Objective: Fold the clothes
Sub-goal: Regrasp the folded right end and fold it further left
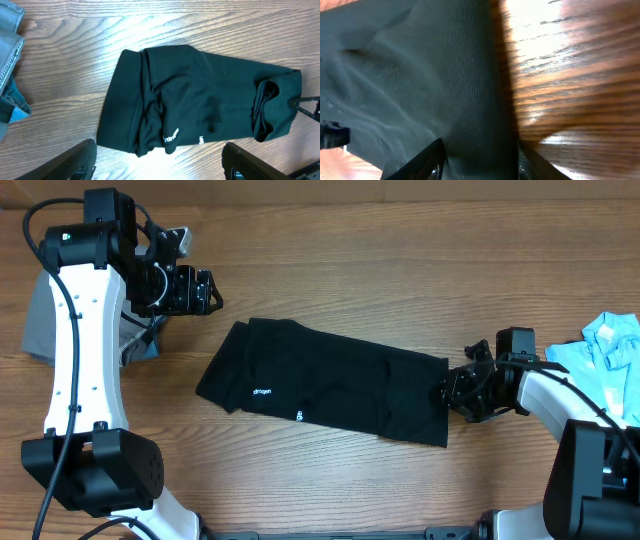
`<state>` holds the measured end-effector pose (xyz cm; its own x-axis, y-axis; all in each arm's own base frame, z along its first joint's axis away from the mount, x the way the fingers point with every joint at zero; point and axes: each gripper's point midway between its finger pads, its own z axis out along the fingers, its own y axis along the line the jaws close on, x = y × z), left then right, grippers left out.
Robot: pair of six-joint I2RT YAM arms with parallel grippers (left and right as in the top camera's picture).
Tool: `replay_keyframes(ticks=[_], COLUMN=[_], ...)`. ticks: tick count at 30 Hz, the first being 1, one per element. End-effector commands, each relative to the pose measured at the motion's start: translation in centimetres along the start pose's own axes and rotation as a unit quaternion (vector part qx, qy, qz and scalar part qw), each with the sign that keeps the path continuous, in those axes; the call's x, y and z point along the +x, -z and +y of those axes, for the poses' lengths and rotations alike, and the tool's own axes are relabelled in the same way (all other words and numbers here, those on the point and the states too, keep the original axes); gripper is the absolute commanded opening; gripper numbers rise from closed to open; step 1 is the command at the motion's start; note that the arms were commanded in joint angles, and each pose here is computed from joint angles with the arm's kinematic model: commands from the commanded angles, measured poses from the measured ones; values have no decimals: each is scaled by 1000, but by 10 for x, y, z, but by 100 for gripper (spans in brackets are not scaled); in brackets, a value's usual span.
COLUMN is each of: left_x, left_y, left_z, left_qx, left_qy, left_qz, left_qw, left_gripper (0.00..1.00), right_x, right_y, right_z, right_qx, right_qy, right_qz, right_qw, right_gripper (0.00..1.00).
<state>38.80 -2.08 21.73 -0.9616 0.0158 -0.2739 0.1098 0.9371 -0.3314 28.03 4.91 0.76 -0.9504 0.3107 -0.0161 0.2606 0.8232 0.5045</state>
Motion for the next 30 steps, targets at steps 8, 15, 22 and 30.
replay_keyframes(ticks=[8, 15, 22, 30], left_x=[-2, -1, -1, -3], left_y=[8, 8, 8, 8], left_z=[-4, -4, -4, -4], left_qx=[0, 0, 0, 0], left_qy=[-9, -9, -9, -10], left_qz=[-9, -9, -9, -13], left_qw=[1000, 1000, 1000, 1000], left_gripper=[83, 83, 83, 82], right_x=[5, -31, -50, -47], right_y=[6, 66, 113, 97], right_z=[5, -29, -21, 16], right_qx=[-46, 64, 118, 137], right_qy=[10, -68, -97, -120], right_qz=[21, -33, -60, -64], right_qw=[999, 995, 986, 981], right_gripper=[4, 4, 4, 4])
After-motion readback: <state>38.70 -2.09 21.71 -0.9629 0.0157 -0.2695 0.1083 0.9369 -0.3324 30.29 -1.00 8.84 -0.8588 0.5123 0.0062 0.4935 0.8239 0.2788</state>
